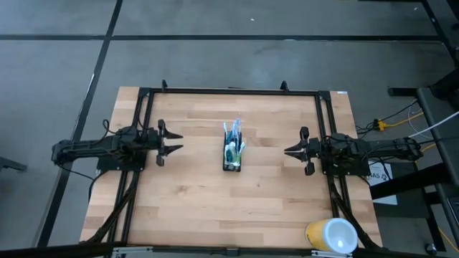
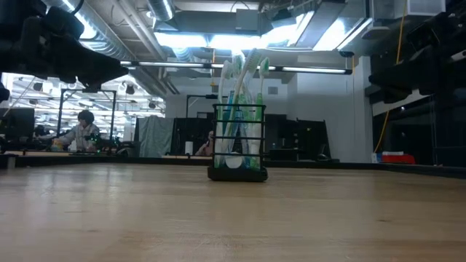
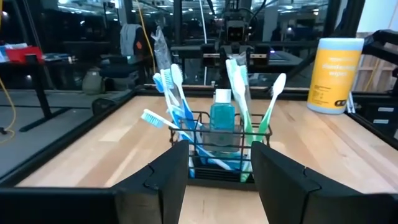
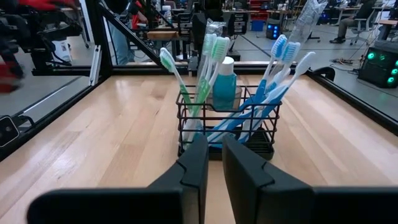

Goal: Pick & Place toothbrushing station
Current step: Return to Home Position

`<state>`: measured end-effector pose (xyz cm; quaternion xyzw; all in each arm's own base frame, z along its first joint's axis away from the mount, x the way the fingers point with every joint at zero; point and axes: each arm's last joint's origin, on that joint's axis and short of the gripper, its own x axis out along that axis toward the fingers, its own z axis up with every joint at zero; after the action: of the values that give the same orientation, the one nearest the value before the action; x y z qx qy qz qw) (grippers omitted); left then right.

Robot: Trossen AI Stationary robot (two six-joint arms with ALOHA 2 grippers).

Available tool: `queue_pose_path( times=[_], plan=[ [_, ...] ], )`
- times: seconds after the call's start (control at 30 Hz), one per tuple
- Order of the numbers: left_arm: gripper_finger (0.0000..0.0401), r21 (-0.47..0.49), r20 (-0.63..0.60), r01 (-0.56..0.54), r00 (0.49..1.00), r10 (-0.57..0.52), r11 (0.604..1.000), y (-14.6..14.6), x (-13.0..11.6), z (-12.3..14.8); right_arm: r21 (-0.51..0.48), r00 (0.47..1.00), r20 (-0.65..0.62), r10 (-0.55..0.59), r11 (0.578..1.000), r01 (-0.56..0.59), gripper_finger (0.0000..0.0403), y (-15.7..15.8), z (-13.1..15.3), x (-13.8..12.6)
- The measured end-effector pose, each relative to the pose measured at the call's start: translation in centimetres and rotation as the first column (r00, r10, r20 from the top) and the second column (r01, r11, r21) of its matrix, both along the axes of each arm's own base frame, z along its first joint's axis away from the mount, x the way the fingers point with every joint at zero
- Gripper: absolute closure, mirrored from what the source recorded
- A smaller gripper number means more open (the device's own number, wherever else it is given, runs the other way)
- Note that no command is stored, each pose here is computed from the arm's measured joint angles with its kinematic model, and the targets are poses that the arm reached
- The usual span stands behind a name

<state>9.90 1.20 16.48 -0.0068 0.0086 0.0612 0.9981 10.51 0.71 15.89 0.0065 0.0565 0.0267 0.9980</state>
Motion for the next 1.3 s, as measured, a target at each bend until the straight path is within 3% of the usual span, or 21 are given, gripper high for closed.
queue_pose_path(
  times=[1.3],
  plan=[
    [0.0235, 0.002, 0.018, -0.003, 1.0, 0.003, 1.0, -0.01, 0.01, 0.15, -0.002, 1.0, 0.0, 0.0, 1.0, 0.0, 0.0353, 0.0, -0.01, 0.0]
  ],
)
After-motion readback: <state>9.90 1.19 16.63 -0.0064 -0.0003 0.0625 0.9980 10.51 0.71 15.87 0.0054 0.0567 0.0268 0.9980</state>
